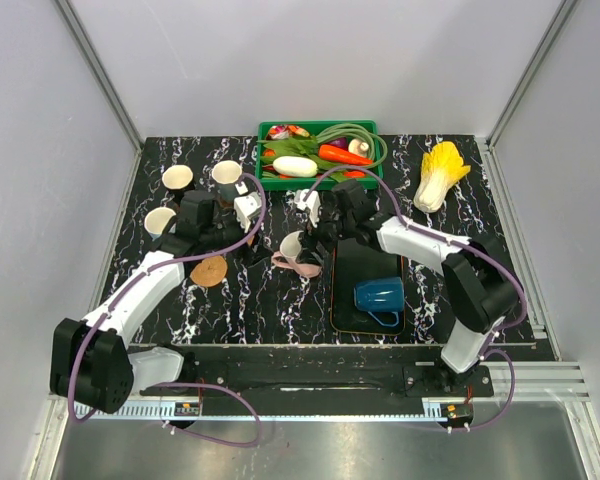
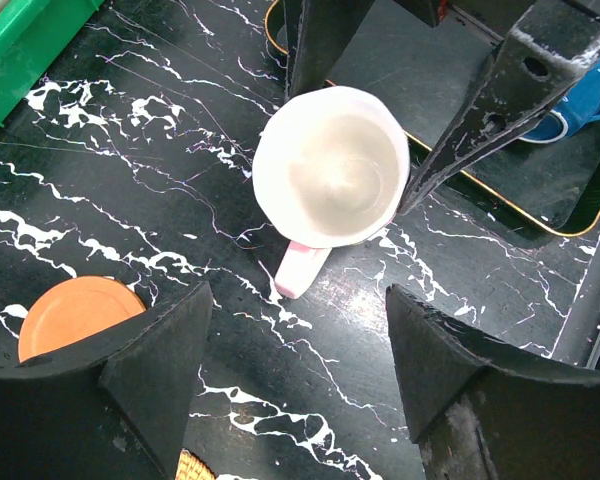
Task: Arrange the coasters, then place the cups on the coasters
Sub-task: Place the cup at the center of the board.
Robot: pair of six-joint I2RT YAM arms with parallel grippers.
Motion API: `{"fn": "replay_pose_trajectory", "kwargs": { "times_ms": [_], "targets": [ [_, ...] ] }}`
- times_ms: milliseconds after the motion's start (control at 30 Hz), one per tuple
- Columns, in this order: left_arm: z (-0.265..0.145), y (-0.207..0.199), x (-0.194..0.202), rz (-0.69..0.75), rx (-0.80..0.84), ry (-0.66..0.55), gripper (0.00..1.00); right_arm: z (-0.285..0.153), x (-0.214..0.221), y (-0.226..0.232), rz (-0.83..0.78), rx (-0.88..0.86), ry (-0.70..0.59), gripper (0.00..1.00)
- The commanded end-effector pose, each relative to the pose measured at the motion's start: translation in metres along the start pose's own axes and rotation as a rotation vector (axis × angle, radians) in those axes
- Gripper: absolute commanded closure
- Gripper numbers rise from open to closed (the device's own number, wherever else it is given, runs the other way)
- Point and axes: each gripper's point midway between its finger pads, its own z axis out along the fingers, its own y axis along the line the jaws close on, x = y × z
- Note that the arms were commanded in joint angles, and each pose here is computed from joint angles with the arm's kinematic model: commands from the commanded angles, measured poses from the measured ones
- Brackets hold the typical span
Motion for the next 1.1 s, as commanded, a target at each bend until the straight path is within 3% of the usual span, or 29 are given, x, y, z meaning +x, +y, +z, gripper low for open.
{"fn": "replay_pose_trajectory", "kwargs": {
  "times_ms": [0, 300, 567, 833, 1067],
  "targets": [
    [-0.002, -0.002, -0.017, 0.039, 0.018, -0.063, 0.25, -0.015, -0.003, -0.012, -0.079, 0.099, 0.004, 1.0],
    [-0.001, -0.006, -0.015, 0.029, 0.043, -0.059, 0.24, -0.028, 0.002, 0.001, -0.078, 0.079, 0.035, 1.0],
    [0.002, -0.009, -0.01, 0.014, 0.069, -0.044, 0.21, -0.036, 0.011, 0.01, -0.073, 0.065, 0.069, 0.87],
    [0.009, -0.013, -0.006, 0.005, 0.127, -0.031, 0.13, -0.042, 0.006, 0.015, -0.078, 0.053, 0.068, 0.64],
    [0.018, -0.016, -0.001, 0.027, 0.178, -0.01, 0.07, -0.049, 0.0, 0.022, -0.085, 0.033, 0.064, 0.39]
  ]
}}
